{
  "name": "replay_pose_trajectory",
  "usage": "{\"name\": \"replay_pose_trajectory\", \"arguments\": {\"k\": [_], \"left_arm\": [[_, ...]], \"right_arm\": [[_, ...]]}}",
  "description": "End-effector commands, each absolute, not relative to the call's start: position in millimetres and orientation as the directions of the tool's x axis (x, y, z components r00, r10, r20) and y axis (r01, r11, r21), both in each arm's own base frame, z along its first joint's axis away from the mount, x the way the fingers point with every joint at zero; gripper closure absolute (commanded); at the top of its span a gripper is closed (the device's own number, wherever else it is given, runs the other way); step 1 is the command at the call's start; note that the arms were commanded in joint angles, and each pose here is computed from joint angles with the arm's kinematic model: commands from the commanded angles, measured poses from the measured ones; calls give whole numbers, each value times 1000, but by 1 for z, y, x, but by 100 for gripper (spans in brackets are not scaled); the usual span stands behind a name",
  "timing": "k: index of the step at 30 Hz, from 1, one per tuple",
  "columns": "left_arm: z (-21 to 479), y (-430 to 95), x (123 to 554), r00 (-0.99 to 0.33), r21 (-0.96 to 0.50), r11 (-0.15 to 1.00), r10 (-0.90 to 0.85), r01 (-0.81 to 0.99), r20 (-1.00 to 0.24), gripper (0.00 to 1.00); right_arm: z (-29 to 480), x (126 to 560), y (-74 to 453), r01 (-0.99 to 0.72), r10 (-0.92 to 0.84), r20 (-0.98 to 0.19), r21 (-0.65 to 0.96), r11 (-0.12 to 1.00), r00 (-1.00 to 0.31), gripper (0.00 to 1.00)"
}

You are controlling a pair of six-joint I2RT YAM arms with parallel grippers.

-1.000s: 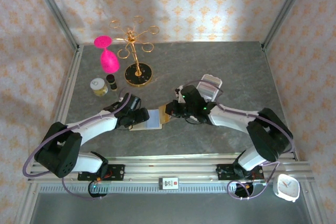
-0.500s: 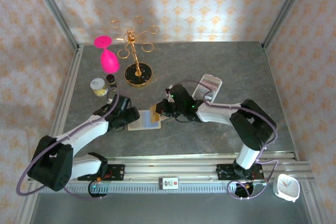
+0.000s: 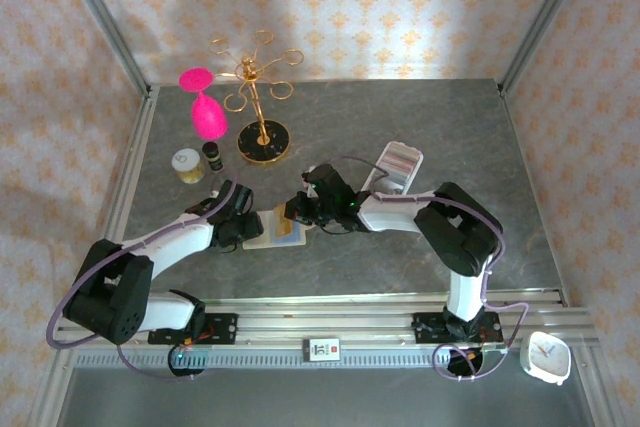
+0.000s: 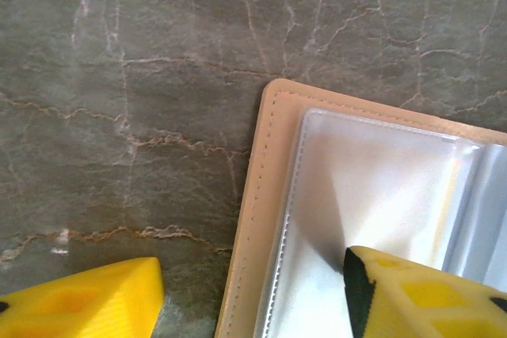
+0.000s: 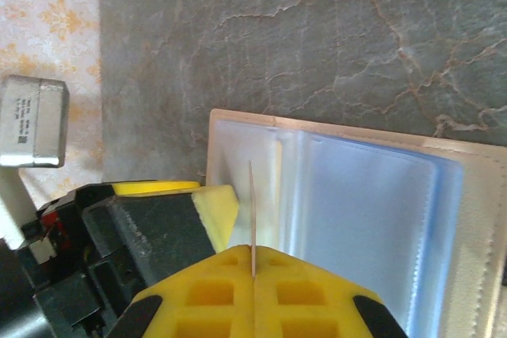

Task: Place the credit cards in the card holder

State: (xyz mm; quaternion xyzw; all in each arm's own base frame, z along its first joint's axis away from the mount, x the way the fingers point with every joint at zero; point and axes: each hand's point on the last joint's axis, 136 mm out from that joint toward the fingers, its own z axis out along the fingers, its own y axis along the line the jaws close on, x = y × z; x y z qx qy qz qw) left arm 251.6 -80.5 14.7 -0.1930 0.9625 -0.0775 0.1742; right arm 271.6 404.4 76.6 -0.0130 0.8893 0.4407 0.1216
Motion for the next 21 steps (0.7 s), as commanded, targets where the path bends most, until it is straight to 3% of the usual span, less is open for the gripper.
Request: {"name": "replay_pose_trajectory", "arguments": {"k": [1, 11, 21], "left_arm": [[-5, -90, 238, -901, -233, 920, -367, -315, -231, 43], [-5, -105, 237, -918, -300, 913, -343, -276, -199, 59], [4, -123, 237, -927, -406, 886, -323, -226, -188, 64]], "right_arm": [[81, 283, 412, -131, 121, -254, 786, 604, -960, 100], [72, 284, 417, -123, 119, -241, 788, 603, -963, 100], [67, 281, 417, -118, 116, -231, 793, 597, -966, 100]]}}
